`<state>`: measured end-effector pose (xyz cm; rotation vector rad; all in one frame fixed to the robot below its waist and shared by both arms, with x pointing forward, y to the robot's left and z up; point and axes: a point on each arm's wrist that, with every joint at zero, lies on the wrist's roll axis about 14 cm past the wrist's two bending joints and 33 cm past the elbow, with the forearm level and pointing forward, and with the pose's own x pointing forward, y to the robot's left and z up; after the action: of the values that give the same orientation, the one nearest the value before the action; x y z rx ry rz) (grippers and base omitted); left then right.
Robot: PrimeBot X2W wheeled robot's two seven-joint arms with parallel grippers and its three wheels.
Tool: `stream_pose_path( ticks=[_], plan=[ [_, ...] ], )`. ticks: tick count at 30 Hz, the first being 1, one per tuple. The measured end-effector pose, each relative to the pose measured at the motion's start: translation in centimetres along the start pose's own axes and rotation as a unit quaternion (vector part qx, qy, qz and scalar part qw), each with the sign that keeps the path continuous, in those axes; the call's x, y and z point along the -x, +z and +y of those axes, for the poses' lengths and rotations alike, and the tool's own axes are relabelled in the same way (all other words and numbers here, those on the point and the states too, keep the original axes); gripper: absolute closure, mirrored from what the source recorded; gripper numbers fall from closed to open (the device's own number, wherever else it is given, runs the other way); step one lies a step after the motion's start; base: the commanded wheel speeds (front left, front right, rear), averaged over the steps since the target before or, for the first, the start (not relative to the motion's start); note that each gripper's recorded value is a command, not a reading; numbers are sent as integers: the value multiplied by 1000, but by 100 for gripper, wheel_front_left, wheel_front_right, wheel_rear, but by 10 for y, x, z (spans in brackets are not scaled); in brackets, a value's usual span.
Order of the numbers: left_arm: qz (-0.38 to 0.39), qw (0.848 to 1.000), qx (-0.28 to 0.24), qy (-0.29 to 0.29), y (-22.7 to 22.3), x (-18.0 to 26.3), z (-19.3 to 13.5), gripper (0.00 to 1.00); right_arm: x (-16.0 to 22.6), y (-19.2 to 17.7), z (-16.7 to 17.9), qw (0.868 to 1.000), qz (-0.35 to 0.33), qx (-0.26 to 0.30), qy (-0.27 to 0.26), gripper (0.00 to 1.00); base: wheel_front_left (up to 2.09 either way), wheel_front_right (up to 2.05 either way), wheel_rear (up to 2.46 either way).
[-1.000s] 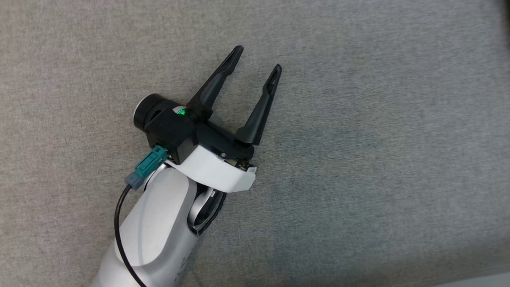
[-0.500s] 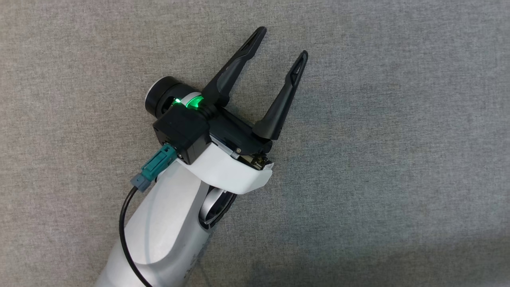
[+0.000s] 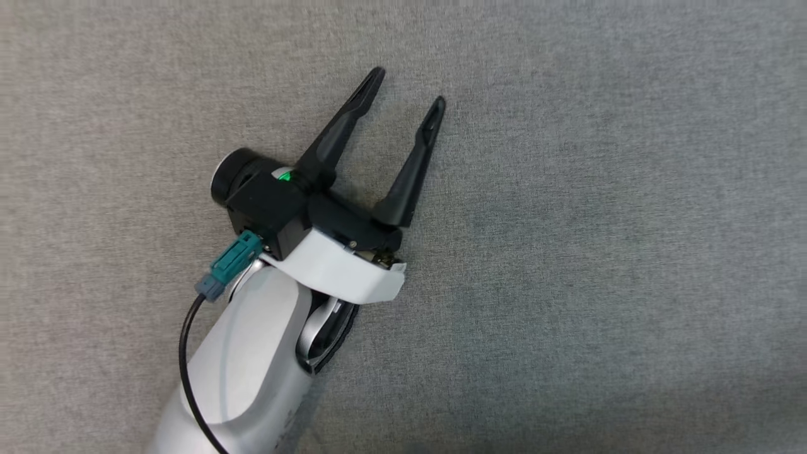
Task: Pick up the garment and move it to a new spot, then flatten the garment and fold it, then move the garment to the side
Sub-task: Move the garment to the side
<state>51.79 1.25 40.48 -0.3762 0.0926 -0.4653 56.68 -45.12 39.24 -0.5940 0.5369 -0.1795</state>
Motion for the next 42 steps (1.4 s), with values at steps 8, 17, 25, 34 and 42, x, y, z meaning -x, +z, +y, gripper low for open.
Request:
stream_pose_path(
  ticks=[8, 17, 25, 34, 42],
  plan=[
    [-7, 1000, -3, 22, 24, 25, -3, 0, 21, 64, 5, 996, -86, -9, 19, 0, 0, 0, 0],
    [-60, 996, -22, 62, 79, 69, -5, 0, 80, 116, -14, 988, -153, -10, 24, 0, 0, 0, 0],
    [-85, 992, -29, 87, 100, 95, 0, 0, 114, 144, -30, 978, -205, -39, 18, 0, 0, 0, 0],
    [-124, 984, -37, 121, 129, 128, 7, 0, 177, 210, -11, 934, -341, -94, 57, 0, 0, 0, 0],
    [-148, 977, -42, 145, 144, 159, 11, 0, 238, 221, 37, 890, -417, -152, 101, 0, 0, 0, 0]
  ],
)
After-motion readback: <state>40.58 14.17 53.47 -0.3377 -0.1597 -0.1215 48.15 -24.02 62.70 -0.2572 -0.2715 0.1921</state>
